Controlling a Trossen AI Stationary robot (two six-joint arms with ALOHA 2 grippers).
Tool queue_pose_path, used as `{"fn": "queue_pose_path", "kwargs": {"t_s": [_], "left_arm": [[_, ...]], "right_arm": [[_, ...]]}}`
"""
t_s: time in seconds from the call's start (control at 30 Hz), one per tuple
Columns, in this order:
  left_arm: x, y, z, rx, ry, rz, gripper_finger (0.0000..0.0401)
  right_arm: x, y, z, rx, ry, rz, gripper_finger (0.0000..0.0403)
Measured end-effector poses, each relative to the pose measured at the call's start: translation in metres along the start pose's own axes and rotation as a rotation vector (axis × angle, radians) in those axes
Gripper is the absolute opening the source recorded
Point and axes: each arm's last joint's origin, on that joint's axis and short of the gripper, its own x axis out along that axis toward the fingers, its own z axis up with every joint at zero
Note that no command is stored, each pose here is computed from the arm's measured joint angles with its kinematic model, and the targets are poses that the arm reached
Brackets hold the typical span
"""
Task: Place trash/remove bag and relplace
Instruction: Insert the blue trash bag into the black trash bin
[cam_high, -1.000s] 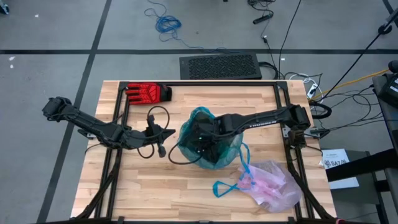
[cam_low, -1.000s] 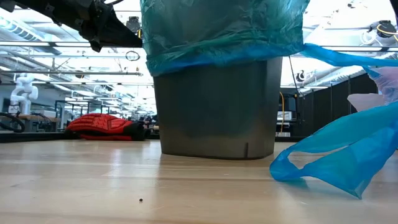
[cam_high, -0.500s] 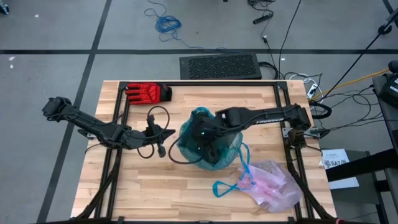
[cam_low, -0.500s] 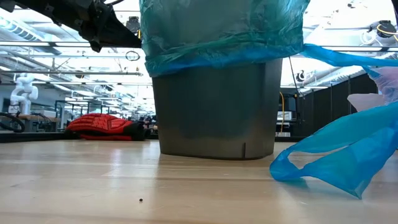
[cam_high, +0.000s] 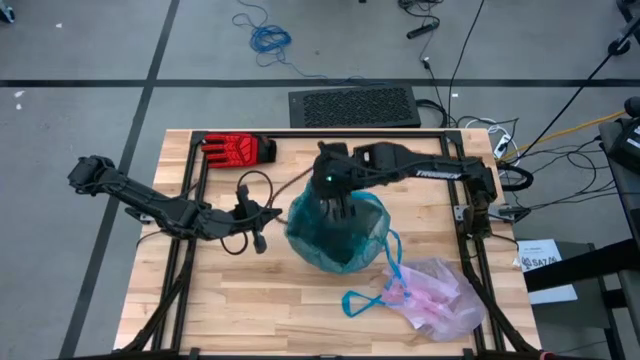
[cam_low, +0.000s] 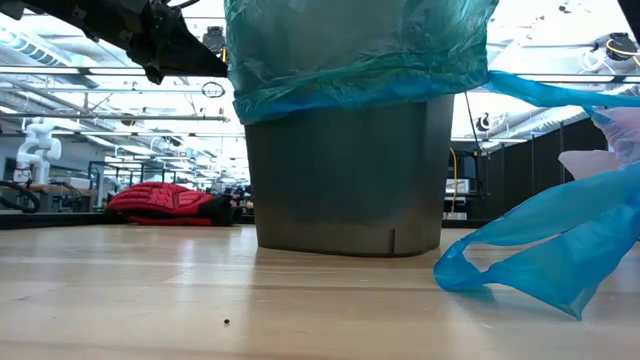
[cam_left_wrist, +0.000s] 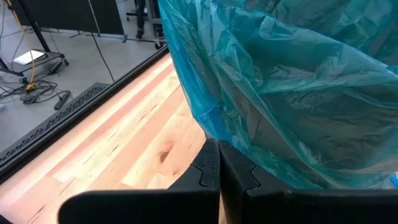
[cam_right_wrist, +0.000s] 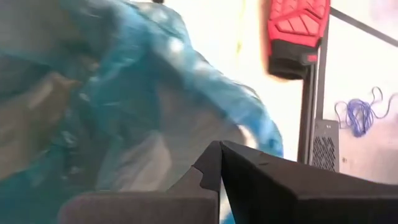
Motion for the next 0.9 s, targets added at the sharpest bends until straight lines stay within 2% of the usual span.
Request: {"fn": "queue_pose_path", "kwargs": {"t_s": [0.17, 0.43, 0.63, 0.9], "left_arm": [[0.000, 0.000, 0.000, 0.000, 0.000, 0.000, 0.0000], [0.000, -0.001, 0.000, -0.001, 0.004, -0.021, 0.0000], [0.000, -0.001, 0.000, -0.001, 0.004, -0.023, 0.0000], [0.000, -0.001, 0.000, -0.005, 0.001, -0.029, 0.0000]], "right_arm": [[0.005, -0.021, -0.007, 0.028, 0.013, -0.023, 0.0000], [0.039, -0.044, -0.029, 0.075, 0.094, -0.030, 0.0000], [0.062, -0.046, -0.040, 0.094, 0.093, 0.030, 0.0000], [0.070, -0.043, -0.045, 0.114, 0.096, 0.101, 0.0000]]}}
